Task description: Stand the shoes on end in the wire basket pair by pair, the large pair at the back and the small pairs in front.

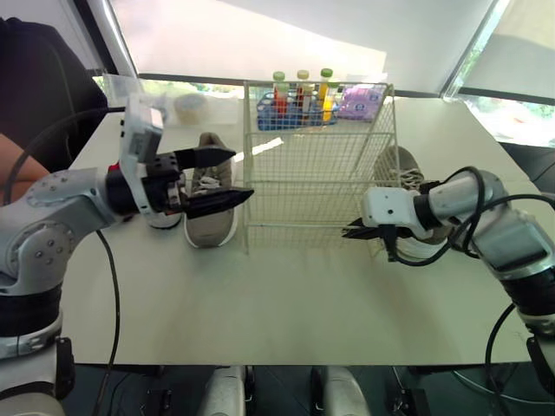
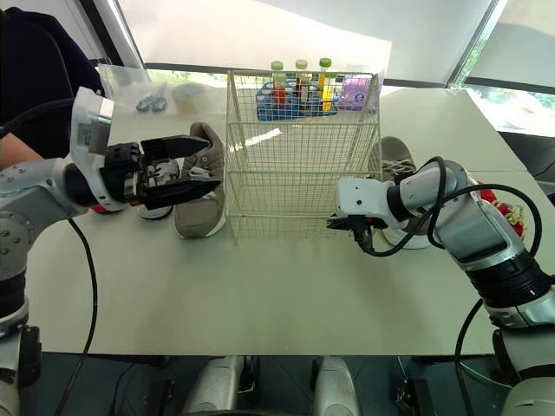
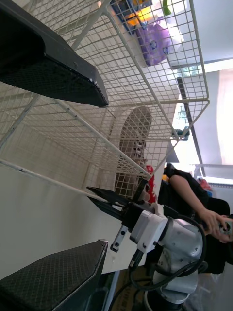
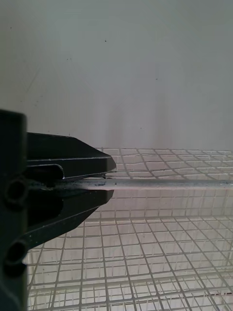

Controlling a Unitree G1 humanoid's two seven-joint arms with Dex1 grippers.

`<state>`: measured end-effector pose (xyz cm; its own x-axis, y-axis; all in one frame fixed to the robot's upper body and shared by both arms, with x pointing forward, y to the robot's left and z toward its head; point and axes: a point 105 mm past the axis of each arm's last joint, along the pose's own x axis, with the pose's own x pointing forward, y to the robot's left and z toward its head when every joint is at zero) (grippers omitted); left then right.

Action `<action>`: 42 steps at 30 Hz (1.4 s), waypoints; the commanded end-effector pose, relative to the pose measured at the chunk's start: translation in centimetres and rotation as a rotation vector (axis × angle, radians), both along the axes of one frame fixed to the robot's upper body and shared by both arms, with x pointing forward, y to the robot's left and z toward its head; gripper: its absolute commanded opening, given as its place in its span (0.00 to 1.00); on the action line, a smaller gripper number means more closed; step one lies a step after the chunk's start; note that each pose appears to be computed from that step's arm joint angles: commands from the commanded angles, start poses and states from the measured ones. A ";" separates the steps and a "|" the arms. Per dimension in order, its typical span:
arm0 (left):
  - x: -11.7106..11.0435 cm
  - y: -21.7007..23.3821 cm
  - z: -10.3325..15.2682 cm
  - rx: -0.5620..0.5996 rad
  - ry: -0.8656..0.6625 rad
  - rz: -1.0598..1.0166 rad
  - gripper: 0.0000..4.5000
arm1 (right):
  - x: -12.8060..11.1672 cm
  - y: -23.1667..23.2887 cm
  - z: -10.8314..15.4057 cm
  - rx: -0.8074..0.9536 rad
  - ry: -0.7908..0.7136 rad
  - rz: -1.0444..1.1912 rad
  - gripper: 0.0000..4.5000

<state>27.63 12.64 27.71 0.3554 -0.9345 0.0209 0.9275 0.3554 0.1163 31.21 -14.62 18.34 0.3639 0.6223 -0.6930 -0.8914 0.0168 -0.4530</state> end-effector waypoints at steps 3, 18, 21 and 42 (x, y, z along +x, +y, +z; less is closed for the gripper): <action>-0.3 -0.1 0.9 0.001 -0.055 -0.002 1.00 | 0.6 0.6 2.3 0.028 -0.108 -0.008 0.01; -0.3 -0.2 1.0 -0.002 -0.056 -0.004 1.00 | -0.7 0.2 8.6 0.200 -0.227 -0.043 0.88; -0.3 -0.3 1.1 -0.007 -0.057 -0.011 1.00 | -1.9 -0.3 11.9 0.424 -0.239 -0.079 0.99; 0.9 -1.8 1.4 -0.005 -0.056 -0.105 1.00 | -1.5 -12.5 0.9 0.705 -0.179 -1.214 0.99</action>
<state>28.88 10.85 27.95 0.2652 -0.9640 0.0187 0.9572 0.2655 0.1155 29.84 -26.63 18.44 0.9480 0.0974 -0.3029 -0.1358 0.9848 -0.1082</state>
